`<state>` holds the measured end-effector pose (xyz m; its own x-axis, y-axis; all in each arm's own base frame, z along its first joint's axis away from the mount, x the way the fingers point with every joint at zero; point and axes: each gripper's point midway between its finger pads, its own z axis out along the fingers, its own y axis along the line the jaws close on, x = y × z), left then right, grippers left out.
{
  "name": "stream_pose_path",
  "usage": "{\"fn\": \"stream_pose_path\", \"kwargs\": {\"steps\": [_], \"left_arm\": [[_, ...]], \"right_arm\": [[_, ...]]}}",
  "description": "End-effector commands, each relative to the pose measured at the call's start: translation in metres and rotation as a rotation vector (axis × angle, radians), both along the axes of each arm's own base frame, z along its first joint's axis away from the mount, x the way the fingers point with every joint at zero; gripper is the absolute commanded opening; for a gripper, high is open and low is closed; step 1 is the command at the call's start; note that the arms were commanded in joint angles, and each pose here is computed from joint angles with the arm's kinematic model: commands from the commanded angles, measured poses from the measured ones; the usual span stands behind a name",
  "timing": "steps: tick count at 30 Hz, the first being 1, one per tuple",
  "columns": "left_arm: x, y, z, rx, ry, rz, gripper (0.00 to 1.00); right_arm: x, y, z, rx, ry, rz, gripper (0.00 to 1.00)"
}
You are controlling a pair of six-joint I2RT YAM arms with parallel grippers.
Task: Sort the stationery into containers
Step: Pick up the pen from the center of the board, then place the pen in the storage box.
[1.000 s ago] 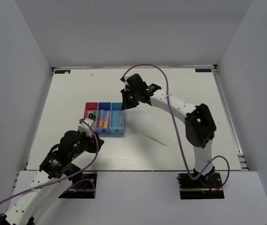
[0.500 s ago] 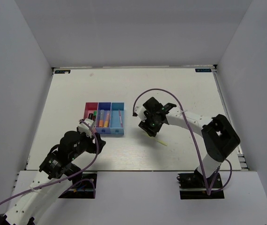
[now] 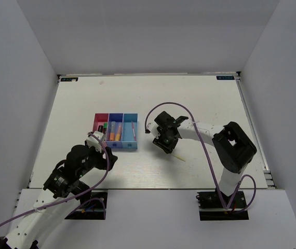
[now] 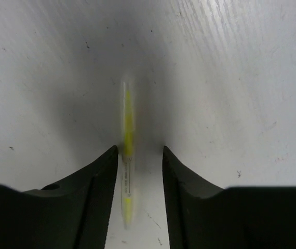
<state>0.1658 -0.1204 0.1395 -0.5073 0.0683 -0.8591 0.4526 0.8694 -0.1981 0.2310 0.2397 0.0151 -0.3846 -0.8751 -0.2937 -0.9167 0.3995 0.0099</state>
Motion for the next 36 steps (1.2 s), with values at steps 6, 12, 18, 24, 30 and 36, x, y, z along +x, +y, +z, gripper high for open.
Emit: {"fn": "stream_pose_path", "kwargs": {"steps": [6,12,18,24,30,36], "left_arm": [[0.0,0.001,0.004,-0.007,-0.015,0.002,0.8],[0.0,0.0,0.005,-0.012,-0.021,-0.002,0.8],[0.0,0.0,0.004,-0.009,-0.019,-0.006,0.8],[0.001,0.0,0.004,-0.009,-0.029,-0.002,0.8],[0.002,0.0,0.005,-0.016,-0.042,0.0,0.8],[0.003,0.0,0.0,0.002,-0.018,-0.003,0.8]], "right_arm": [[-0.007,-0.007,-0.024,-0.057,0.024,0.01,0.24],[-0.02,-0.018,-0.033,-0.12,0.067,0.011,0.0],[0.0,0.041,0.043,0.093,0.084,0.029,0.0],[0.042,0.141,0.16,0.463,0.128,-0.073,0.0],[0.072,0.181,0.197,0.745,0.198,-0.242,0.0],[0.088,0.204,0.182,0.988,0.337,-0.337,0.0]]}}
